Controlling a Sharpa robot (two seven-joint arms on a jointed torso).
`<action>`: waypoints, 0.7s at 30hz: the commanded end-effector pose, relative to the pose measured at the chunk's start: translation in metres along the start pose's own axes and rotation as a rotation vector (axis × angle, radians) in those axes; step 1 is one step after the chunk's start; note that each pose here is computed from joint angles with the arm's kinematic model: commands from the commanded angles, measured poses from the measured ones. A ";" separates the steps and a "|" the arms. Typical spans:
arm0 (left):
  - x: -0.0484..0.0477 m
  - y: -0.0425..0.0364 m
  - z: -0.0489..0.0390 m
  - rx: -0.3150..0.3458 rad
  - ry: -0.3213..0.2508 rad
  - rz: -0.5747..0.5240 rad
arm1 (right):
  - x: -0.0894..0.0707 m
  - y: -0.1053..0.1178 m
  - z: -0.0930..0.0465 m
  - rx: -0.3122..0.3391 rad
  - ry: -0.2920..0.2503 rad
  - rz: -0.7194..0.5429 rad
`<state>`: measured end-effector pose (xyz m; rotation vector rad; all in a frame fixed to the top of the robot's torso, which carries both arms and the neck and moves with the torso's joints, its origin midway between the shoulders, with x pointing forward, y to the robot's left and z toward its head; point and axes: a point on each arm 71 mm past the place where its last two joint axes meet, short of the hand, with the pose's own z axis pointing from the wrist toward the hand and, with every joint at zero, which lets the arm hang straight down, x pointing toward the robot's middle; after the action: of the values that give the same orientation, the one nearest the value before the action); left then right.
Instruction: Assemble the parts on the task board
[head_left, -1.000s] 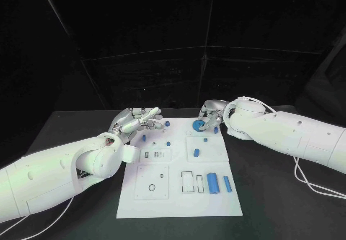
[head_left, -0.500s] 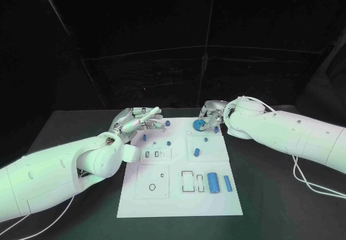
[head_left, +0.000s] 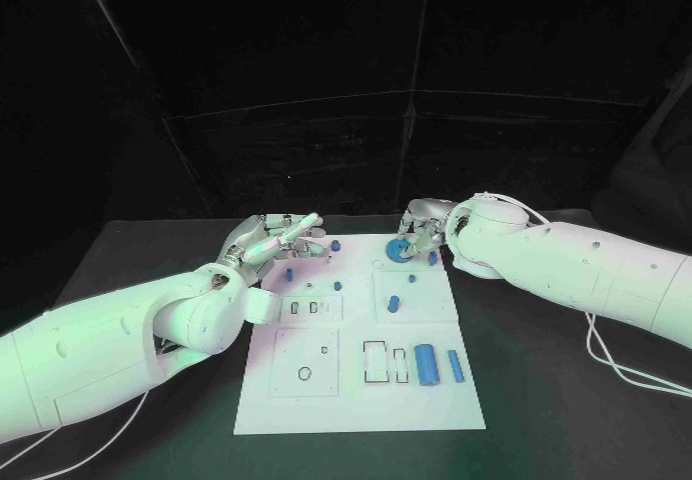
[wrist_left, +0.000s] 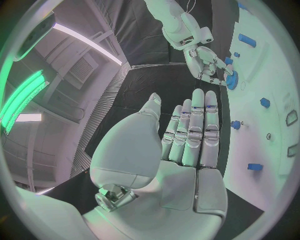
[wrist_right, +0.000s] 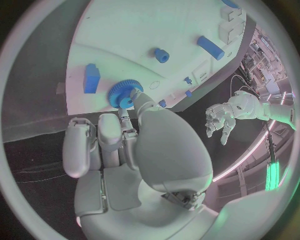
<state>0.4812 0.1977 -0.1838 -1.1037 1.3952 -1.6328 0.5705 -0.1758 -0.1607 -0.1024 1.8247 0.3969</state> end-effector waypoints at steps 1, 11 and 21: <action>0.0012 -0.0014 0.0002 0.008 0.013 -0.001 | -0.004 0.003 -0.001 -0.002 -0.061 -0.027; -0.0001 -0.0019 -0.0006 0.009 0.010 0.000 | -0.006 0.011 -0.007 -0.014 -0.131 -0.050; -0.0071 -0.0033 -0.0029 0.015 -0.007 0.009 | -0.006 0.032 -0.022 -0.056 -0.161 -0.033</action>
<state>0.4812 0.2053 -0.1838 -1.1071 1.3895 -1.6183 0.5449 -0.1558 -0.1484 -0.1532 1.7000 0.4308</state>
